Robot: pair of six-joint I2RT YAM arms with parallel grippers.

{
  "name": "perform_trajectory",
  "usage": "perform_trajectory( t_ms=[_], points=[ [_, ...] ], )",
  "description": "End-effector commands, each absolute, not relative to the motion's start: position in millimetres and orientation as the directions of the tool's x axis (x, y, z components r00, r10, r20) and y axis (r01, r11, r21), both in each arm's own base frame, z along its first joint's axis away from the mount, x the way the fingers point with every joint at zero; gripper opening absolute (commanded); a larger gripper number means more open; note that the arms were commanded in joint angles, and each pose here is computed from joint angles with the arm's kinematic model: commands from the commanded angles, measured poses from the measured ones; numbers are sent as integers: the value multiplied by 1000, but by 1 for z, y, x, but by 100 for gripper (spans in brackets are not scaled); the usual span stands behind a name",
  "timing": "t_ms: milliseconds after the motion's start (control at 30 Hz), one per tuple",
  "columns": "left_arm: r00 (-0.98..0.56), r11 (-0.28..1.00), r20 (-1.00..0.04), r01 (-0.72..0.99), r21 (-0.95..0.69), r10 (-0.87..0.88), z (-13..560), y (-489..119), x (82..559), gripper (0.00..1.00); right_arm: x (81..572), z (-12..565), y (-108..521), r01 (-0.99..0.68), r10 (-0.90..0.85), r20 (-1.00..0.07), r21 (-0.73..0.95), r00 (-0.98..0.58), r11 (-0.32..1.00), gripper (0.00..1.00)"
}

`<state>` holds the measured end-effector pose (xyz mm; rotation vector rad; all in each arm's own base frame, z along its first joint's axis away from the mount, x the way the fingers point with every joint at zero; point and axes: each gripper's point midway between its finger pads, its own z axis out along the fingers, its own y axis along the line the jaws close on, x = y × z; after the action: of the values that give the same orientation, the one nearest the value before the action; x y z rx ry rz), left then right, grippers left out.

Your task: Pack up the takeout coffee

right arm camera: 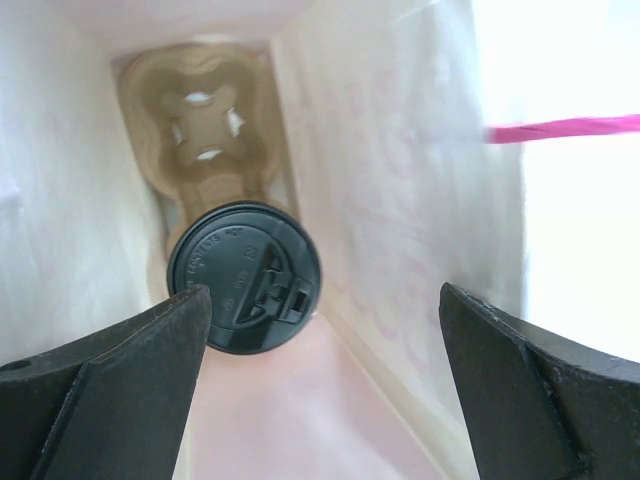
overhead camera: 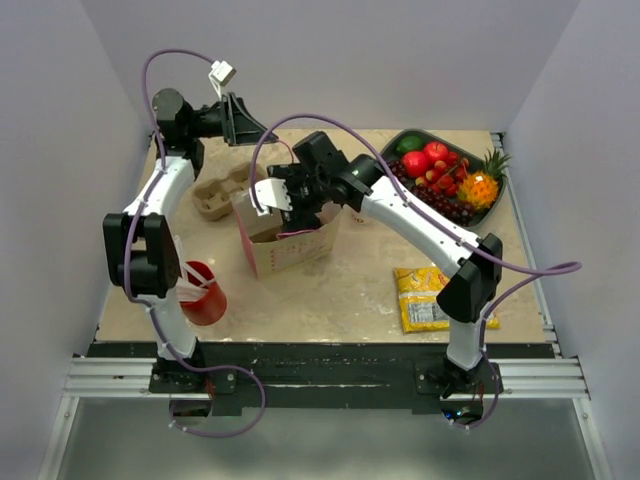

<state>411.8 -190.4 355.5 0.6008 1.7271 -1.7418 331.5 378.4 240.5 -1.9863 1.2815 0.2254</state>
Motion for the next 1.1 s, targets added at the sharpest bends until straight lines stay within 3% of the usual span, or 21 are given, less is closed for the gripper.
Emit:
perform_trajectory(
  t_ms=[0,67,367,500,533,700,767,800,867,900,967,1000,1067],
  points=[
    [-610,49,-782,784,-619,-123,384,-184,421,79,331,307,385,-807,-629,-585,-579,512,-118,99],
    [-565,64,-813,814,-577,-137,396,-180,429,86,335,320,388,-793,-611,-596,-603,521,-88,99],
    [-411,154,-885,881,-447,-220,428,-178,466,88,346,364,391,-741,-559,-635,-670,534,53,99],
    [-324,344,-908,847,-404,-267,442,-157,499,94,357,378,386,-697,-551,-652,-697,521,167,99],
    [-233,401,-941,859,-317,-245,451,-151,504,96,361,384,384,-684,-547,-660,-701,515,202,99],
    [-124,551,-961,798,-246,-249,483,-110,497,99,371,415,380,-616,-521,-673,-722,525,313,99],
    [-81,605,-977,774,-188,-199,497,-77,483,99,380,428,372,-568,-527,-673,-733,519,375,99],
    [-165,611,-969,753,-243,-181,483,-67,472,99,380,436,366,-555,-515,-689,-721,511,415,99],
    [-58,680,-998,731,-66,-35,487,-30,449,100,392,467,347,-479,-464,-730,-681,501,554,99],
    [-148,708,-989,698,-110,-8,464,-18,435,100,393,474,335,-470,-416,-779,-619,470,629,99],
    [-54,732,-973,669,131,223,450,9,411,100,403,497,310,-376,-367,-806,-555,465,742,99],
    [-179,751,-945,653,94,274,419,14,389,99,404,501,304,-364,-352,-819,-531,454,765,99],
    [-173,697,-893,691,191,416,398,10,353,97,409,510,287,-328,-348,-836,-500,425,802,99]
  ],
)
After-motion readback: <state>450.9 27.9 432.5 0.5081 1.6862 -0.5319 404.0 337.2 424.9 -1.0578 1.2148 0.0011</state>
